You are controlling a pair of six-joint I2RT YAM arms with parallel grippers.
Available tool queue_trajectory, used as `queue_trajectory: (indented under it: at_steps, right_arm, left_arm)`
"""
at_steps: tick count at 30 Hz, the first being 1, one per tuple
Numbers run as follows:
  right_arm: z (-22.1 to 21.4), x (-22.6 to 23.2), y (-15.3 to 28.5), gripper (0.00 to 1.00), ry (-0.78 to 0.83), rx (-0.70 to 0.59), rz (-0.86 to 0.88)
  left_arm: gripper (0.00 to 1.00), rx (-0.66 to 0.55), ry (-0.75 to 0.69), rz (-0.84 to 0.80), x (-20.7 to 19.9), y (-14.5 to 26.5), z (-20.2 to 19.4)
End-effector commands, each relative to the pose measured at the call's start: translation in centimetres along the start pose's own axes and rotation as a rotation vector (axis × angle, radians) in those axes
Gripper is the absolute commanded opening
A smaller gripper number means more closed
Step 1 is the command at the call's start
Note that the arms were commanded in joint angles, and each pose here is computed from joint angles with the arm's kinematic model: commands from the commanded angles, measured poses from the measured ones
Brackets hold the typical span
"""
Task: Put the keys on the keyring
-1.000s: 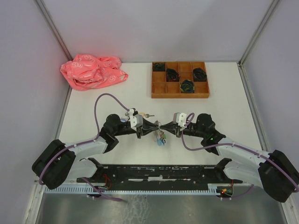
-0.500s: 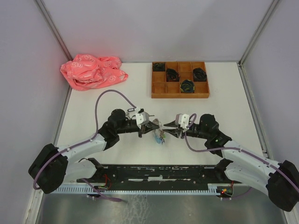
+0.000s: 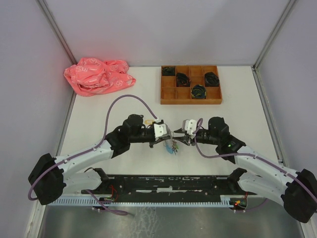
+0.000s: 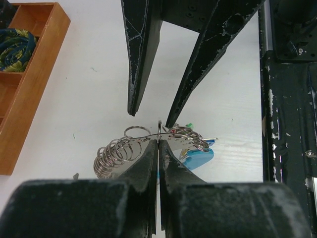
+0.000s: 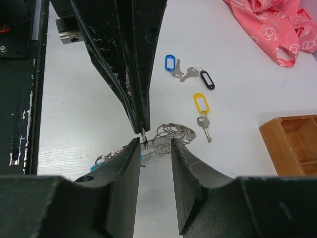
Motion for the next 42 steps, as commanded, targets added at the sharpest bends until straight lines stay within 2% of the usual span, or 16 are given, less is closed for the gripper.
queue_trajectory:
  at_steps: [1,19,25,27,32,38,42]
  right_arm:
    - [1.6,-0.5,-0.4,0.38,0.038,-0.018,0.029]
    - [1.4,-0.7,-1.4,0.20,0.042,-0.005,0.078]
    - [1.3,-0.8,-1.3,0.06,0.049,0.002,0.068]
    - [1.5,-0.8,-1.1,0.01,0.057,-0.004,0.058]
    - [2.1,-1.1,-0.7,0.01,0.040,-0.012,0.011]
    - [2.9,-2.0,-0.1,0.01,-0.057,-0.034,-0.119]
    - [3.7,-2.0,0.8,0.01,-0.085,-0.102,-0.189]
  left_arm:
    - [0.03,-0.036,-0.097,0.050,1.4,0.6,2.4]
    - [0.03,-0.052,-0.104,0.035,1.2,0.6,2.7]
    - [0.04,-0.045,-0.093,0.061,1.5,0.8,2.9]
    - [0.10,-0.027,-0.064,0.100,1.9,1.1,3.1]
    - [0.27,0.062,0.051,0.269,3.4,2.8,3.5]
    - [0.30,0.118,0.239,0.511,4.3,5.5,3.2]
    - [0.34,0.220,0.381,0.667,5.2,7.0,1.7]
Point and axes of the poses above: each gripper's point midway between its finger pads, its own y axis back along the fingers, its own x axis along the line the jaws close on, z = x × y, the point moved 6 cm from there along y, back along the fingers, and after that the axes turned 9 degrees about -y, right-handed, at the moved point
